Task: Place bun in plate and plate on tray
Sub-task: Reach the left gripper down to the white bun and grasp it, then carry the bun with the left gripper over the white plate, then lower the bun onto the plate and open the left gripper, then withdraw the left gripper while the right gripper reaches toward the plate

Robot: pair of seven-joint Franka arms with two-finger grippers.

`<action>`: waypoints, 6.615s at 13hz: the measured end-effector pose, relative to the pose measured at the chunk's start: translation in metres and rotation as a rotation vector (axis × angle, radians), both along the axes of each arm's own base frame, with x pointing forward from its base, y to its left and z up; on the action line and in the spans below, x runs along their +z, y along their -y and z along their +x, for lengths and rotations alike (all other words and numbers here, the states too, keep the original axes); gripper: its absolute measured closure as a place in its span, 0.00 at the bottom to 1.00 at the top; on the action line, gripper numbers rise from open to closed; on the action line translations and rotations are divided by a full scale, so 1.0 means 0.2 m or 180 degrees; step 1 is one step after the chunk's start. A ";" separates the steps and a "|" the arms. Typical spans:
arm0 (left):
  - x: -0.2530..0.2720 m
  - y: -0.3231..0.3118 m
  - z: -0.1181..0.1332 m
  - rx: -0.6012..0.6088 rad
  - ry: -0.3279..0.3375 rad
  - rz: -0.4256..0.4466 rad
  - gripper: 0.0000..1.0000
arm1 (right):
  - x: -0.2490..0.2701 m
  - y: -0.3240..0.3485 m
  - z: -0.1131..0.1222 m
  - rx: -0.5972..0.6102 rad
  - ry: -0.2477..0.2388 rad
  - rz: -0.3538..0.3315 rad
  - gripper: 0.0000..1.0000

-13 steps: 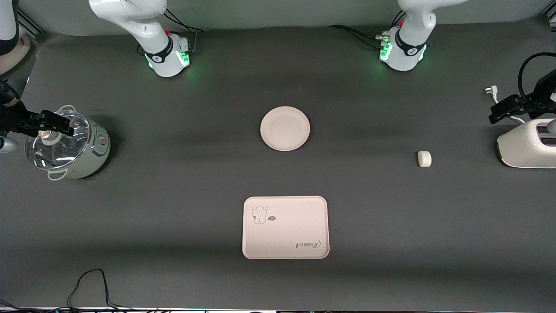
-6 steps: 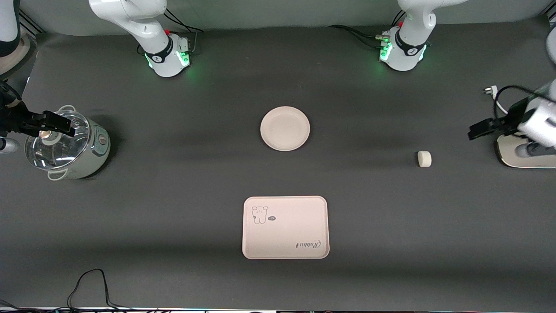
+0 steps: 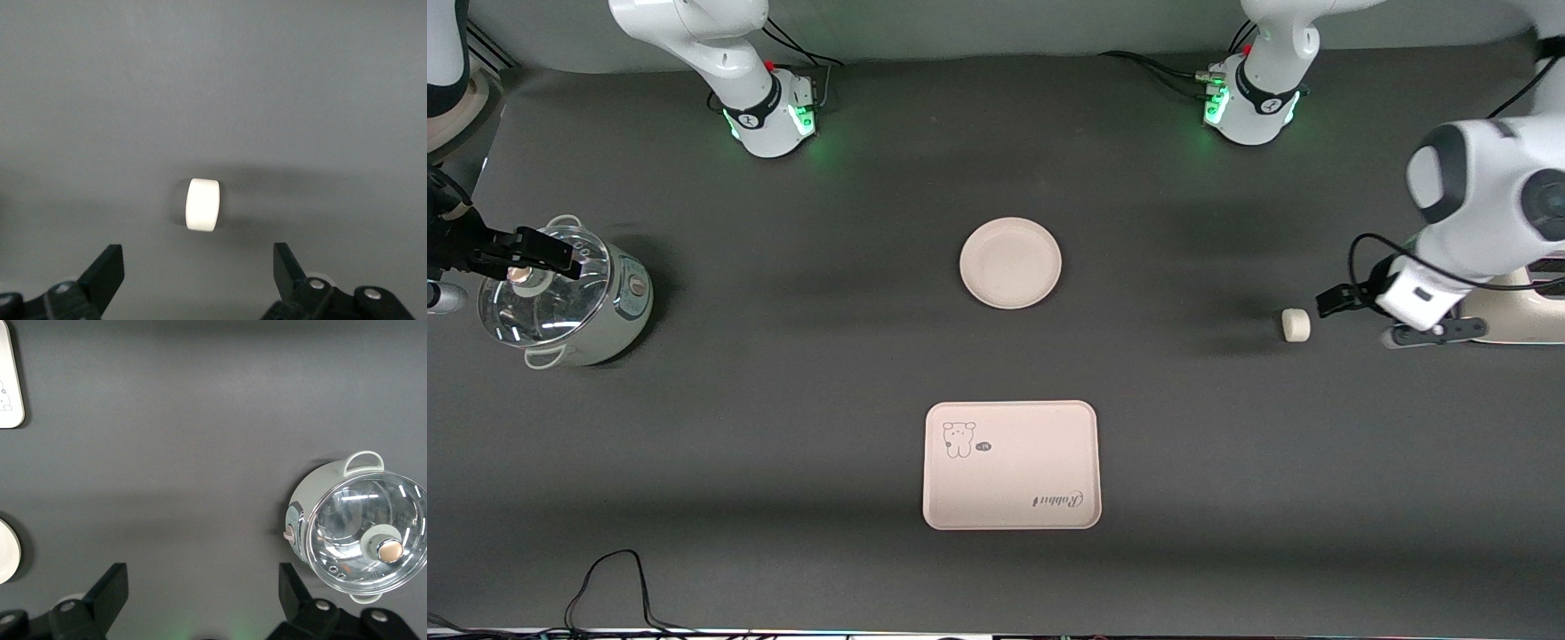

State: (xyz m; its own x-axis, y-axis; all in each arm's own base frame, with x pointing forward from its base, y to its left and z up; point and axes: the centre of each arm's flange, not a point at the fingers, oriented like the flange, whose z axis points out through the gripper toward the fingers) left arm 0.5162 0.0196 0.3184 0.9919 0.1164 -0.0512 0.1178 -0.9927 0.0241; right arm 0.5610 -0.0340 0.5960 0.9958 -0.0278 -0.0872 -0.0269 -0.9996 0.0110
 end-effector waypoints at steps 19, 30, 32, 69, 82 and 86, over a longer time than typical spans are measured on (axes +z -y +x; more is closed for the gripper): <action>-0.60 0.03 -0.10 -0.0366 0.0088 0.0060 0.81 | 0.00 0.00 0.00 -0.0001 -0.0003 0.0000 0.00; 0.97 0.97 -0.31 0.0250 -0.0336 -0.0024 0.78 | 0.01 0.00 0.00 0.0000 0.0015 0.0000 0.00; 1.05 1.34 -0.43 0.0384 -0.0325 -0.0139 0.78 | 0.01 0.00 0.00 -0.0001 0.0015 0.0000 0.00; 0.28 2.02 -0.04 0.0885 -0.0194 0.0189 0.00 | 0.05 -0.31 -0.04 0.0355 0.0013 0.0008 0.00; 0.85 0.32 0.49 0.0851 -0.0306 0.0211 0.00 | 0.07 -1.89 -0.66 0.0363 -0.0016 0.0121 0.00; 0.93 -0.18 0.54 0.0655 -0.0395 0.0161 0.00 | 0.03 -2.26 -1.00 0.0390 0.0004 0.0102 0.00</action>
